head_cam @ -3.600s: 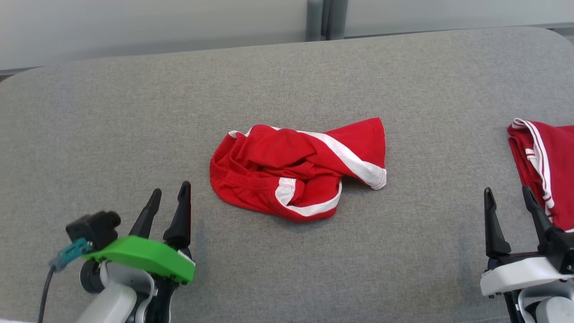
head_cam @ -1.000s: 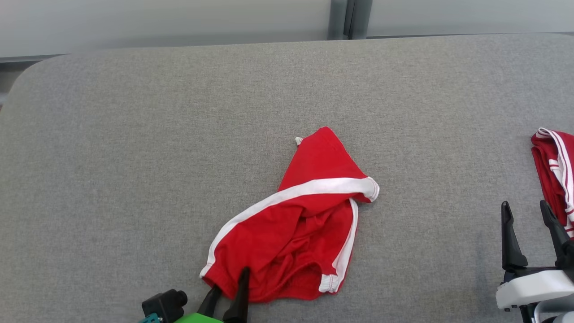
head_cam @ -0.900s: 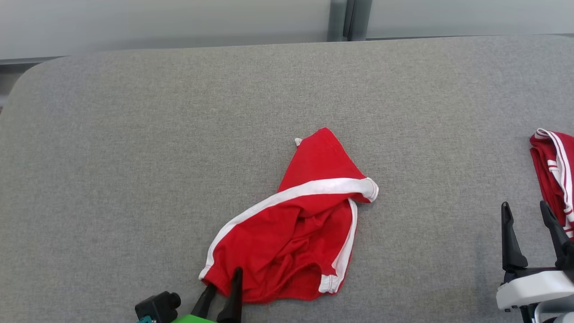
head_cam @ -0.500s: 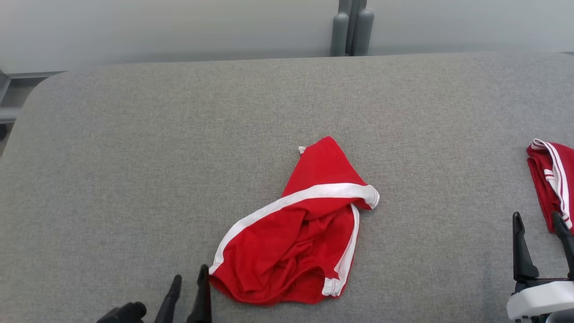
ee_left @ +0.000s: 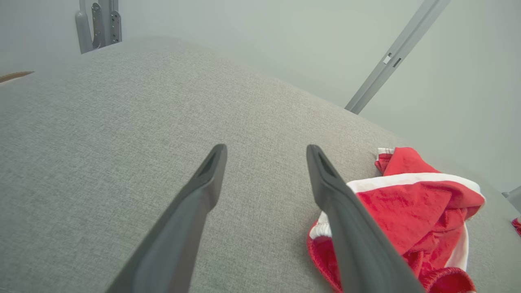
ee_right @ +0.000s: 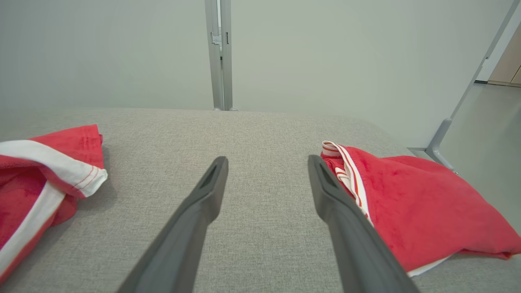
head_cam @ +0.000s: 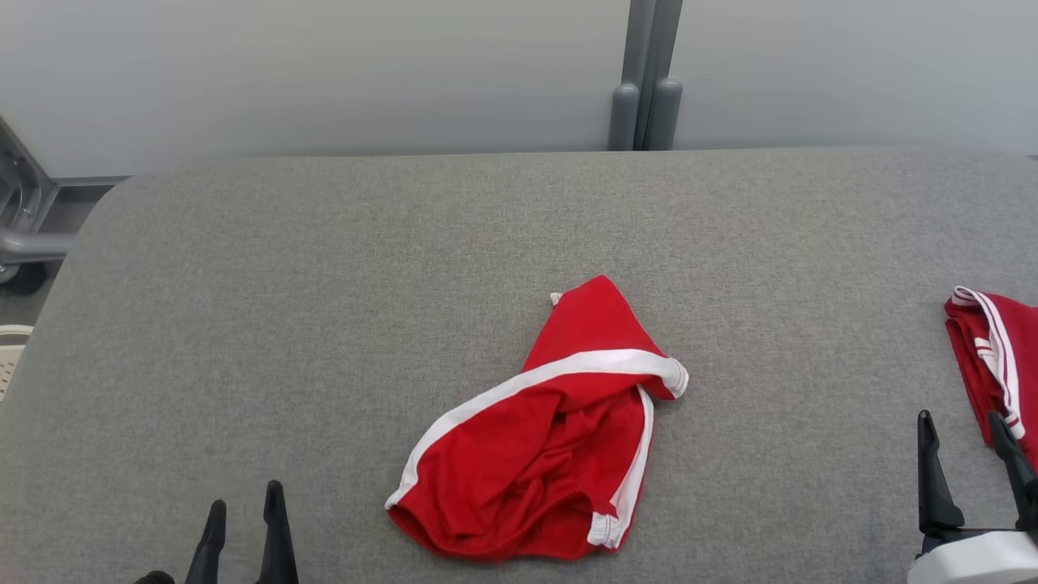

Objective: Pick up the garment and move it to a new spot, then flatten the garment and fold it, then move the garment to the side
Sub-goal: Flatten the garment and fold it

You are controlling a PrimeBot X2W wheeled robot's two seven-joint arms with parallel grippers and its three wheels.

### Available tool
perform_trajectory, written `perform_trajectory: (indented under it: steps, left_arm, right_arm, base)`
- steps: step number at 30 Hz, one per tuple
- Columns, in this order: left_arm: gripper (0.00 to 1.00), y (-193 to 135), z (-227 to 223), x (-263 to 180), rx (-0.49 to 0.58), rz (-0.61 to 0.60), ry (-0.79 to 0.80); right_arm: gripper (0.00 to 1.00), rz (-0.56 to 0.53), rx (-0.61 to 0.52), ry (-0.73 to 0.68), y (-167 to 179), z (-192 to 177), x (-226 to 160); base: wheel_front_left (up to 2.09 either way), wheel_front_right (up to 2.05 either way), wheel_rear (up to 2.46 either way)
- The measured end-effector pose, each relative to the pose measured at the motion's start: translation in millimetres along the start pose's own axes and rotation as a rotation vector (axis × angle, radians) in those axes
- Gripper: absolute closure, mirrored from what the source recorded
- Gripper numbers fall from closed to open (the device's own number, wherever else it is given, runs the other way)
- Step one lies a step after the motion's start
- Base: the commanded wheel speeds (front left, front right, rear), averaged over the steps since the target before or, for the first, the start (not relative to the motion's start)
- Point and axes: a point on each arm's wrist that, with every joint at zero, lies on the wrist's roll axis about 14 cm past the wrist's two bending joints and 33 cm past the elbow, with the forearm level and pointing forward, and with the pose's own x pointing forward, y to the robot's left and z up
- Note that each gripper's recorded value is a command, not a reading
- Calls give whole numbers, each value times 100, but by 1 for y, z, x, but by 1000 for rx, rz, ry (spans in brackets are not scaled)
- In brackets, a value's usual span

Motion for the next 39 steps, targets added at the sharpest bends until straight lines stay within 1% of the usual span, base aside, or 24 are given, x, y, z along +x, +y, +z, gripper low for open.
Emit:
perform_trajectory:
  steps: [4, 10, 14, 19, 23, 26, 29, 35, 39]
  left_arm:
    - [0, 9, 10, -7, -5, 25, -41]
    - [0, 12, 16, -13, -1, 8, -67]
    - [0, 13, 11, -10, 38, -27, -44]
    - [0, 3, 14, 10, 74, -93, -47]
    - [0, 0, 15, 23, 88, -108, -47]
    - [0, -1, 13, 30, 104, -107, -43]
    - [0, -4, 10, 35, 98, -105, -42]
    - [0, -13, 4, 37, 88, -121, -40]
    - [0, -17, -1, 36, 84, -129, -33]
  right_arm:
    - [0, -6, 15, -10, 2, 3, -6]
    - [0, -14, 17, -12, 2, 3, -12]
    - [0, 34, 3, 11, 16, -4, -9]
    - [0, 81, 0, -3, 30, 0, 8]
    - [0, 116, -9, 12, 40, -4, 15]
    - [0, 157, -4, 12, 54, -4, 18]
    - [0, 199, 7, 11, 71, -3, 18]
    - [0, 217, 25, -18, 81, 6, 19]
    - [0, 219, 27, -21, 81, 7, 18]
  base:
    - [0, 0, 0]
    - [0, 0, 0]
    - [0, 0, 0]
    - [0, 0, 0]
    - [0, 0, 0]
    - [0, 0, 0]
    - [0, 0, 0]
    - [0, 0, 0]
    - [0, 0, 0]
